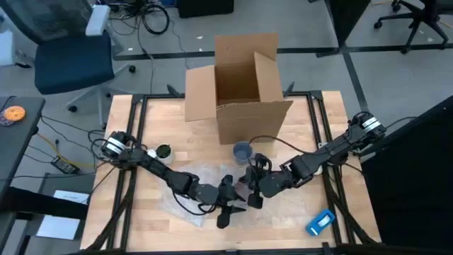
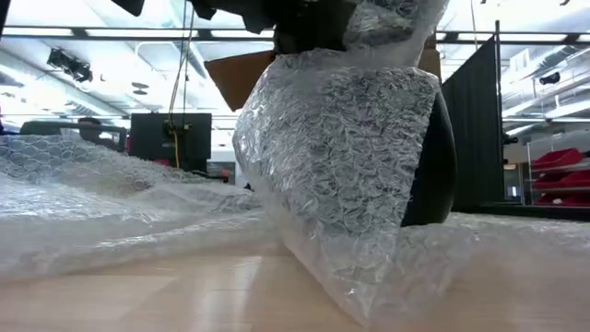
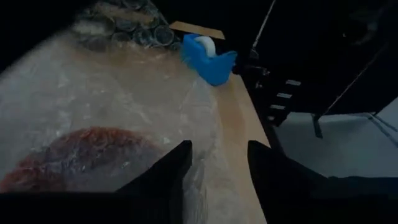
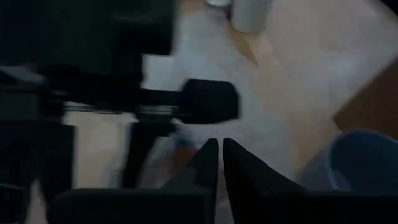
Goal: Wrap mug
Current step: Wrap the black mug with the top bubble wrap
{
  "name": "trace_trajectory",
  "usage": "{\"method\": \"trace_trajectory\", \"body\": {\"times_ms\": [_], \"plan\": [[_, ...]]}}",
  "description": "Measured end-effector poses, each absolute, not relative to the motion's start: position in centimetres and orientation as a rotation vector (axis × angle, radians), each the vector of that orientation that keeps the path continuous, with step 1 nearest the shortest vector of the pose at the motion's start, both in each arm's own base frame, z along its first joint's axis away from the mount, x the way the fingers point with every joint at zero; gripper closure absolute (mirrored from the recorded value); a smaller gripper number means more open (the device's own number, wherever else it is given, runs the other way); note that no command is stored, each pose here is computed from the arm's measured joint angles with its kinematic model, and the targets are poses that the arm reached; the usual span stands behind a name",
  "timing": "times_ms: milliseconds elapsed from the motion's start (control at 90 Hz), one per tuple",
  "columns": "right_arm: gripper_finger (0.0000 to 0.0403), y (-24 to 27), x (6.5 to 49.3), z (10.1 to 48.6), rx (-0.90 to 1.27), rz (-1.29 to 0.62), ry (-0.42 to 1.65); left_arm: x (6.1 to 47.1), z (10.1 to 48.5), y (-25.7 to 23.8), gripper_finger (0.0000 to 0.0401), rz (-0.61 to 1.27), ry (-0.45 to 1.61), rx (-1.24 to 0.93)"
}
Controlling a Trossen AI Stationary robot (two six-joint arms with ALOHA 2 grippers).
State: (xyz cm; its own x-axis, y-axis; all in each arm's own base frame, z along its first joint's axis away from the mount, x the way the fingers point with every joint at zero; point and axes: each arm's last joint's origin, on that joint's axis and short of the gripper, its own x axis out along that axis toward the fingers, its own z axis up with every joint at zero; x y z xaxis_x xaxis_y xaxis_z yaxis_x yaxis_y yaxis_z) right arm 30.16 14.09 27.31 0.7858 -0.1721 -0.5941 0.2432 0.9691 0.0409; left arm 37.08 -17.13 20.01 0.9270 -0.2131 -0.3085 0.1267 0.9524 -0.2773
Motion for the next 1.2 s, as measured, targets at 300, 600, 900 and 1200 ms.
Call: {"method": "trace_trajectory", "body": {"times_ms": [300, 600, 900, 1200], "plan": [[0.0403, 12.8, 28.8, 25.9, 0.178, -0.382, 0.786, 36.7, 19.9, -17.7, 0.0263, -0.191, 0.356, -0.249], [0.0403, 12.8, 28.3, 25.5, 0.222, -0.35, 0.889, 36.7, 19.9, -17.8, 0.0263, -0.195, 0.357, -0.249], [0.0403, 13.0, 29.9, 27.7, 0.096, -0.324, 0.67, 36.7, 19.9, -17.8, 0.0264, -0.194, 0.358, -0.249], [0.0403, 12.0, 32.1, 24.4, 0.104, -0.228, 0.774, 36.7, 19.9, -17.8, 0.0264, -0.193, 0.359, -0.253]]}}
